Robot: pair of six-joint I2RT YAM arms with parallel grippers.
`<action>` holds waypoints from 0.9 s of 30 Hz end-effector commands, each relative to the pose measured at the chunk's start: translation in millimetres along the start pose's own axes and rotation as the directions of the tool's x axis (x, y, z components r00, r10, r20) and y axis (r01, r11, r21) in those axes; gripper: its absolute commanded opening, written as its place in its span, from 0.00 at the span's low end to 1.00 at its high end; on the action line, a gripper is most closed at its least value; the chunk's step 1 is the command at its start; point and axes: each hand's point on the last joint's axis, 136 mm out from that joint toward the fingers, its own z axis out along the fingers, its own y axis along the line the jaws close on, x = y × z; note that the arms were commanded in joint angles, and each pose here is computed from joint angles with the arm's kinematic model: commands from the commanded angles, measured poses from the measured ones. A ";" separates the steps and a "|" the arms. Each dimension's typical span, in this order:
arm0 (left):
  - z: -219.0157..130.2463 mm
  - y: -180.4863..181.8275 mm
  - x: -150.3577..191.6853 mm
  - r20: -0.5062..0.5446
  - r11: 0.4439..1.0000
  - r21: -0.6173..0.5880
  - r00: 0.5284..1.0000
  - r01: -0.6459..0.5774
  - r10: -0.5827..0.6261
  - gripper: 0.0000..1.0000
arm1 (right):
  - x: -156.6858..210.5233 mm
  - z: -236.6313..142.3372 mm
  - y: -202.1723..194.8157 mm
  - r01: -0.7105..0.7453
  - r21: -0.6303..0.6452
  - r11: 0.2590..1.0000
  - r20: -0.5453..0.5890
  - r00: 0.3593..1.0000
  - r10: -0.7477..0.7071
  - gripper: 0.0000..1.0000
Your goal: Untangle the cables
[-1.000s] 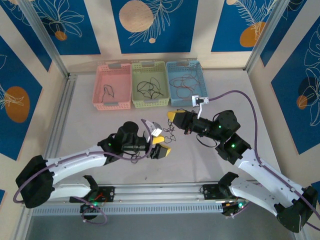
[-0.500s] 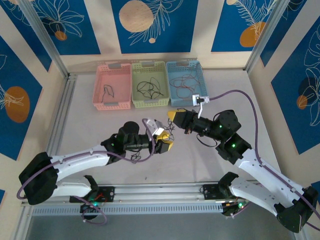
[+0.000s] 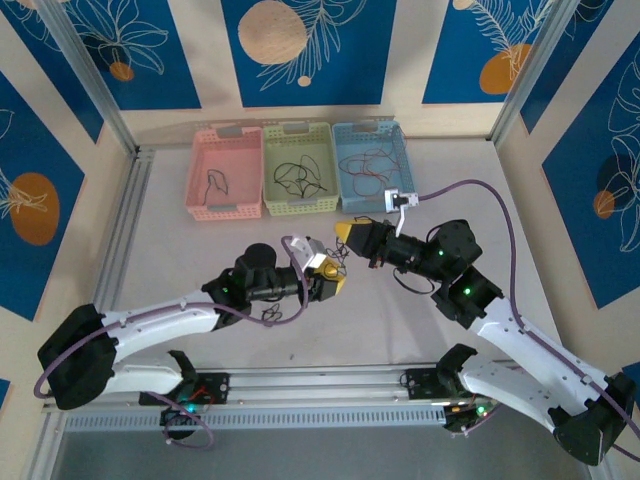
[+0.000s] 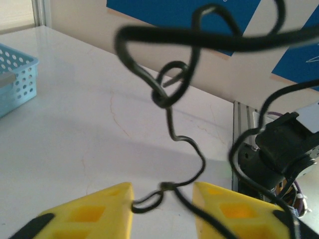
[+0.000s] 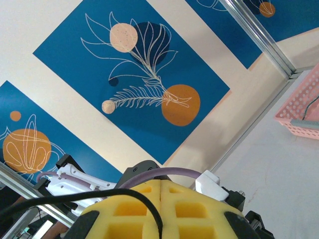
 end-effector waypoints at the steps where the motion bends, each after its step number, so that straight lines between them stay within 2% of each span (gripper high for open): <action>1: -0.8 -4.8 -8.4 0.038 0.999 0.006 0.999 -0.035 0.034 0.26 | -11.6 -4.5 18.4 0.021 -0.034 0.999 0.031 0.999 -0.020 0.00; 7: -5.9 -2.2 -5.2 0.040 0.999 -0.016 0.999 -0.028 0.028 0.00 | -10.6 -6.3 14.9 0.032 -0.017 0.999 0.036 0.999 -0.031 0.00; 12: -21.1 11.4 3.0 0.046 0.993 -0.115 0.999 -0.008 0.013 0.00 | -21.3 -20.9 4.3 0.113 0.088 0.990 0.087 0.989 -0.120 0.00; 17: -50.3 18.8 11.4 0.050 0.978 -0.207 0.999 0.019 -0.009 0.00 | -40.4 -55.1 -44.3 0.155 0.379 0.912 0.144 0.964 -0.223 0.00; 22: -94.8 22.7 9.8 0.069 0.948 -0.316 0.998 0.026 -0.005 0.00 | -49.5 -99.9 -105.1 0.038 0.592 0.805 0.211 0.957 -0.200 0.00; 27: -143.0 20.8 0.2 0.103 0.914 -0.405 0.995 0.027 0.017 0.00 | -49.7 -140.1 -152.3 -0.105 0.684 0.722 0.303 0.941 -0.151 0.00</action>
